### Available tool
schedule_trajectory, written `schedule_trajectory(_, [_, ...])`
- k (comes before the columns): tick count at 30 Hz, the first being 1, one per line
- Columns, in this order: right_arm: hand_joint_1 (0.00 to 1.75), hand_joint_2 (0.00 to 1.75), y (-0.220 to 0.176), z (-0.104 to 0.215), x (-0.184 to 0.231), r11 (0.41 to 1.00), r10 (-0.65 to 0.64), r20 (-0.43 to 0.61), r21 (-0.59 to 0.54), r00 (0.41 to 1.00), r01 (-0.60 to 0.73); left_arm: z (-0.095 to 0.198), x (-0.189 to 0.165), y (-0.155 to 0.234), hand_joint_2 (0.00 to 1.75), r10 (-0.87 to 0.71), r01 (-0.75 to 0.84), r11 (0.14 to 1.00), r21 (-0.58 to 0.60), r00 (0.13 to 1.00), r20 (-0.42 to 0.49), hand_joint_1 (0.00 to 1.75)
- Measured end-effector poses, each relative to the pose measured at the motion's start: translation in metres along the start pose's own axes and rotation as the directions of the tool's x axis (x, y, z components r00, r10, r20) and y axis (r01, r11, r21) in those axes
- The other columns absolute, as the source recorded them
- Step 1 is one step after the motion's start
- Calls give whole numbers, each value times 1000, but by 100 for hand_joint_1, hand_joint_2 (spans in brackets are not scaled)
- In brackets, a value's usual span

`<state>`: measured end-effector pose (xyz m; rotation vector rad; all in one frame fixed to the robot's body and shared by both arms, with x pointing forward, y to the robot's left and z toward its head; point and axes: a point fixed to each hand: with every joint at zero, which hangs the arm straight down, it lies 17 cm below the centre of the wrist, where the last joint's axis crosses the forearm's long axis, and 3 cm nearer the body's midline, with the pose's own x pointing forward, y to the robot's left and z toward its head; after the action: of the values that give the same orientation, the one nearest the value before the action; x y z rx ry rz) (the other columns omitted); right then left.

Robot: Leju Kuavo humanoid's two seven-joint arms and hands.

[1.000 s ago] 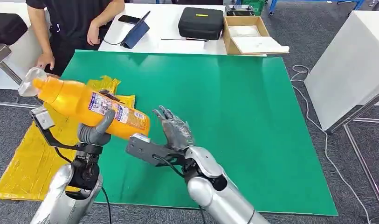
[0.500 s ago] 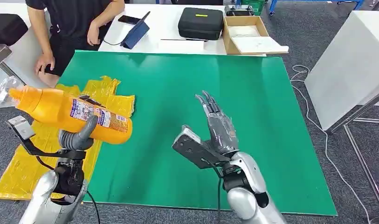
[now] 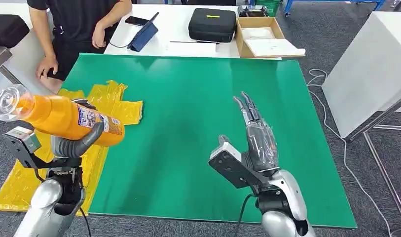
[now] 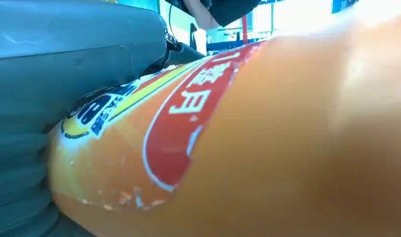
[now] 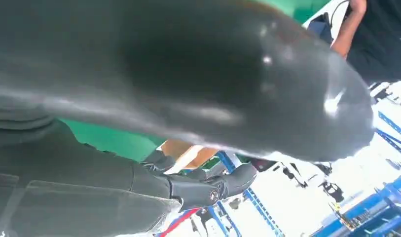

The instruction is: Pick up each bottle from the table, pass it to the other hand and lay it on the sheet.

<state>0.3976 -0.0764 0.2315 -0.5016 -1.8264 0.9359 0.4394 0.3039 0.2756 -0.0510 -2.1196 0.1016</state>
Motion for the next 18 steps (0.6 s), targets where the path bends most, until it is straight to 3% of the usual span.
schedule_trajectory(10, [0,0,-6,4,-1,1000,8,4,-10,1000,-8,0,-1,1,175,-21,21,1000,3,1000,1,175])
schedule_trajectory(13, [0,0,-9,6,-2,1000,15,2,-18,1000,-15,-3,-3,5,175,-276,276,961,5,961,31,175])
schedule_trajectory(16, [0,0,-15,9,-5,1000,19,2,-25,1000,-19,-8,-1,11,175,-652,653,757,27,751,107,175])
schedule_trajectory(18, [0,0,-16,12,-7,1000,16,11,-18,1000,-16,-11,-8,15,175,-831,839,543,25,533,161,175])
